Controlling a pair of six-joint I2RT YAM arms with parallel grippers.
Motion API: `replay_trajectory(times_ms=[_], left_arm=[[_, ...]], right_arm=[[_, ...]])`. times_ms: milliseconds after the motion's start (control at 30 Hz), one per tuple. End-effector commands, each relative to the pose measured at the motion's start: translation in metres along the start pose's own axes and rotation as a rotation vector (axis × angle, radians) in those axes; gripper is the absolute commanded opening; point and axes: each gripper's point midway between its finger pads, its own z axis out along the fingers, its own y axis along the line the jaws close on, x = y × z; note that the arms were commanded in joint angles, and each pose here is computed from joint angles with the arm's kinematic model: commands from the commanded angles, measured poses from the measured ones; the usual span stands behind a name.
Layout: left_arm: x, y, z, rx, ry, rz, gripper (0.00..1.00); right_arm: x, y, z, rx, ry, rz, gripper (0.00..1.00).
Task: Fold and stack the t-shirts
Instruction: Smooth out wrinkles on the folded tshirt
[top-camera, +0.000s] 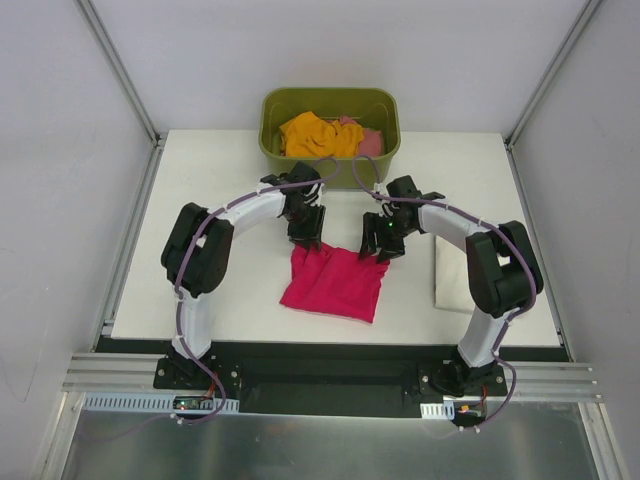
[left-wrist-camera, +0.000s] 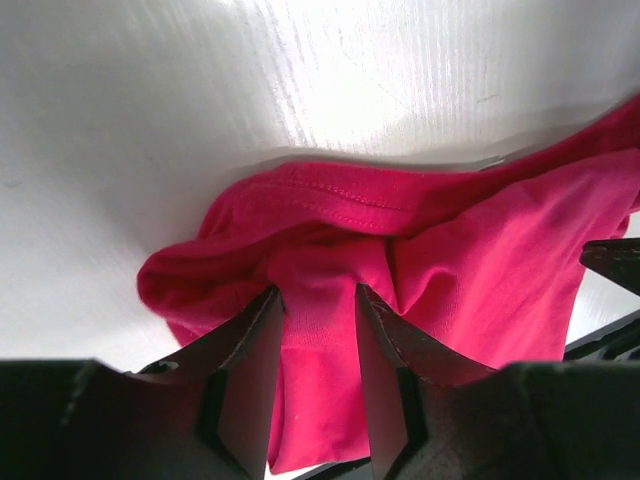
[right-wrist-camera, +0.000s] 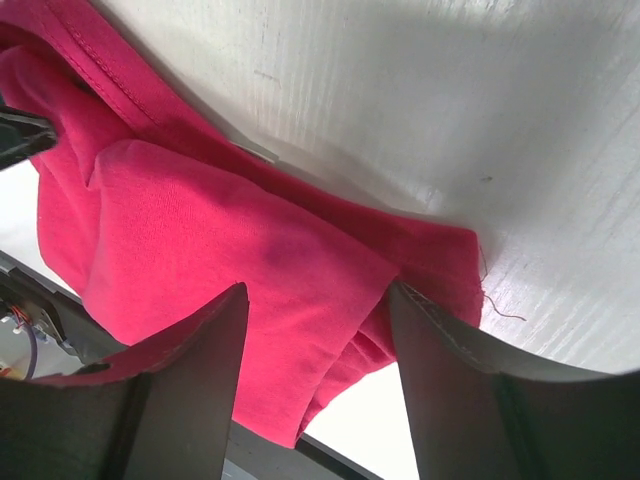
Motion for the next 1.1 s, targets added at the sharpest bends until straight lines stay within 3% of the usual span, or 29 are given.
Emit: replay_trajectory(times_ms=[0,67,100,200,300,500,833,1067], left_arm=[[-0.001,-0.013,0.004,0.027,0.026,-0.009,0.32],[-0.003,-0.014,0.005,0.028,0.025,-0.013,0.24],[-0.003,-0.014,0.004,0.029,0.022,-0.017,0.20],[-0.006,-0.018,-0.004,0.030,-0.002,-0.014,0.12],[-0.010,-0.020,-0.017,0.025,-0.039,-0.002,0.01],[-0.004,-0.025,-0.039,0.019,-0.086,0.012,0.00],[0.017,-0.021,-0.079,-0.006,-0.190,0.011,0.00],[0.010,0.002,-0.063,-0.116,-0.201,0.004,0.00]], right_arm=[[-0.005,0.008,0.000,-0.021,-0.012,0.012,0.61],[-0.007,0.011,0.001,-0.034,-0.012,0.013,0.52],[-0.007,0.012,0.002,-0.037,-0.009,0.013,0.41],[-0.009,0.014,-0.002,-0.039,-0.024,0.010,0.25],[-0.013,0.016,-0.011,-0.032,-0.059,-0.007,0.15],[-0.010,0.022,-0.032,-0.013,-0.115,-0.046,0.01],[0.009,0.026,-0.063,0.022,-0.183,-0.047,0.01],[0.009,0.007,-0.060,0.127,-0.185,-0.017,0.01]])
